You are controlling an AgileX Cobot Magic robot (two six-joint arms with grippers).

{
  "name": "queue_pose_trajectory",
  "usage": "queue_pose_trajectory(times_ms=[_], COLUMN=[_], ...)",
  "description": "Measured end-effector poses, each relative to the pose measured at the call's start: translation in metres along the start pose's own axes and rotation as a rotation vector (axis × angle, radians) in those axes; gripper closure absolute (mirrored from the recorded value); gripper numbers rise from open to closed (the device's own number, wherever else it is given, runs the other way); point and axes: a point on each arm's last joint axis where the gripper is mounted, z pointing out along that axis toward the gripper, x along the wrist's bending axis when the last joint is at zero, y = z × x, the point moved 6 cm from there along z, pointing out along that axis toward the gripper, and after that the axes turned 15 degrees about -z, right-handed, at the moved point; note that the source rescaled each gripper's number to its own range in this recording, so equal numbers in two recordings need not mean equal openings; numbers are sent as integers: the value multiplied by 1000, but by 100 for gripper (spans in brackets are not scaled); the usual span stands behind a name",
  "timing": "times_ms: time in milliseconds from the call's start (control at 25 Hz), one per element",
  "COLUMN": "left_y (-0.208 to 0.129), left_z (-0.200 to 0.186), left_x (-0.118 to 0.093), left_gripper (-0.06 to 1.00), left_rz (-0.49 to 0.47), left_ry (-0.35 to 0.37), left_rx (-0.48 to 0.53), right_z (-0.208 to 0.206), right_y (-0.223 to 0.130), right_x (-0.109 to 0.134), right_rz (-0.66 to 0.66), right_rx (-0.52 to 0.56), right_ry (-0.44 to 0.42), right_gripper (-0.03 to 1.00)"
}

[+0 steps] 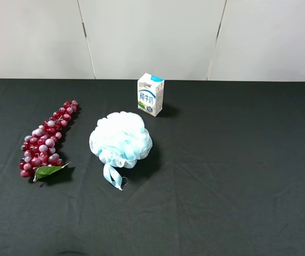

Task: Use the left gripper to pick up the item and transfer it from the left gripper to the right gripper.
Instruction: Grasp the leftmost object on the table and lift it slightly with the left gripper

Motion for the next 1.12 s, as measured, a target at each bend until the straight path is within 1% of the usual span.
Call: queue_pose_trajectory(times_ms=[280,560,760,880,1120], left_y=[20,24,18,10,-9], left_z=[41,94,135,158,188], left_x=[-19,-40,-57,-67,-85], left_gripper=[-6,-6,-6,-6,-6], left_rz=[-3,62,97,101,84], left_ry=[14,41,65,85,114], left_rx=[144,293,388,442,502], right_z=[0,0,0,0,0], right_y=[0,0,0,0,0], right_x=[0,0,0,0,0], right_rz=[0,0,0,0,0], right_rx=[1,1,1,1,1], right_ry=[0,0,0,0,0], right_gripper=[-3,-3,-3,-3,-3])
